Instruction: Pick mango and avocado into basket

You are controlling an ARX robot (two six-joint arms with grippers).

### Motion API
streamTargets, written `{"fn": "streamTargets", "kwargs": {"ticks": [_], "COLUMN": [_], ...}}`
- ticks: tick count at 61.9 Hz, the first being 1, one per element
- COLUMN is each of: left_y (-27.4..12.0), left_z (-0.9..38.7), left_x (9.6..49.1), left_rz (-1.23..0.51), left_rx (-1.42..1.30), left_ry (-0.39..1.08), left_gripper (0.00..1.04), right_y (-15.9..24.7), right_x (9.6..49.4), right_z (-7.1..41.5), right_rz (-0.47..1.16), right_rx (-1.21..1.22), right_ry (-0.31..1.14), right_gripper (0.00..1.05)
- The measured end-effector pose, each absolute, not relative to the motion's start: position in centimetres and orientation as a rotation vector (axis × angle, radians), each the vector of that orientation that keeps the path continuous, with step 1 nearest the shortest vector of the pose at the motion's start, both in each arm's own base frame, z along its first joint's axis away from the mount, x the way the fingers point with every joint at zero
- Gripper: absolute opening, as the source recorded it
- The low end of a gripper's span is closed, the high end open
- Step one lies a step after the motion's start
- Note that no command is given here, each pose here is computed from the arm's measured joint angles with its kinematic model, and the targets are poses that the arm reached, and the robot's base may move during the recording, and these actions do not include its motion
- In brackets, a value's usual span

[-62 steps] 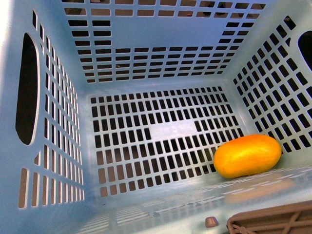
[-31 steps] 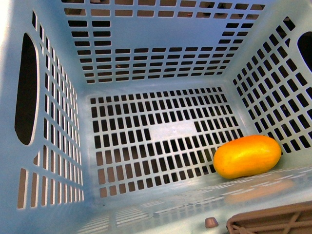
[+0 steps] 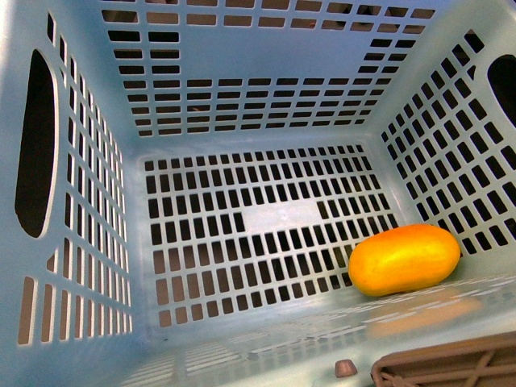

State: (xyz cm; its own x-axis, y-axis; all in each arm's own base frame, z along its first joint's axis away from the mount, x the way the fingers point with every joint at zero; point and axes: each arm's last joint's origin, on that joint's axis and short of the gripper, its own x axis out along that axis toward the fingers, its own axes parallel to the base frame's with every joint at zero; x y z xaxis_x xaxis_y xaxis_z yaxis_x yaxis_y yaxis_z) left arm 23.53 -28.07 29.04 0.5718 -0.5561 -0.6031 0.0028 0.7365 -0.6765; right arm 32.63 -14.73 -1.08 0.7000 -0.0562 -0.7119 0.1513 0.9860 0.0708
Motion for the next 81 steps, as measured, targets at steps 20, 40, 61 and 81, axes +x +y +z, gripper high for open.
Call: {"fn": "streamTargets", "kwargs": {"ticks": [20,40,61,81], "left_y": [-28.1,-28.1,-28.1,-28.1], "left_z": [29.0,29.0,29.0,29.0], "left_x": [23.5,23.5,23.5,23.5], "left_rz": [-0.36,-0.358,-0.359,-0.356], "left_rx": [-0.683,-0.682,-0.682,-0.682], "left_ry": [0.916,0.914,0.915,0.912], "left_gripper": [0.16,0.16,0.16,0.16], "right_y": [-14.8,-7.7,1.9,5.9], "right_x": [24.7,23.4,24.7,25.5], "right_z": [11.7,22.2,23.5,21.6], "right_rz": [-0.142,-0.094,0.059,0.068], "right_rx": [0.101,0.126,0.167,0.177], "right_ry": [0.557,0.258,0.218,0.288], "right_gripper": [0.51,0.51,0.51,0.52]}}
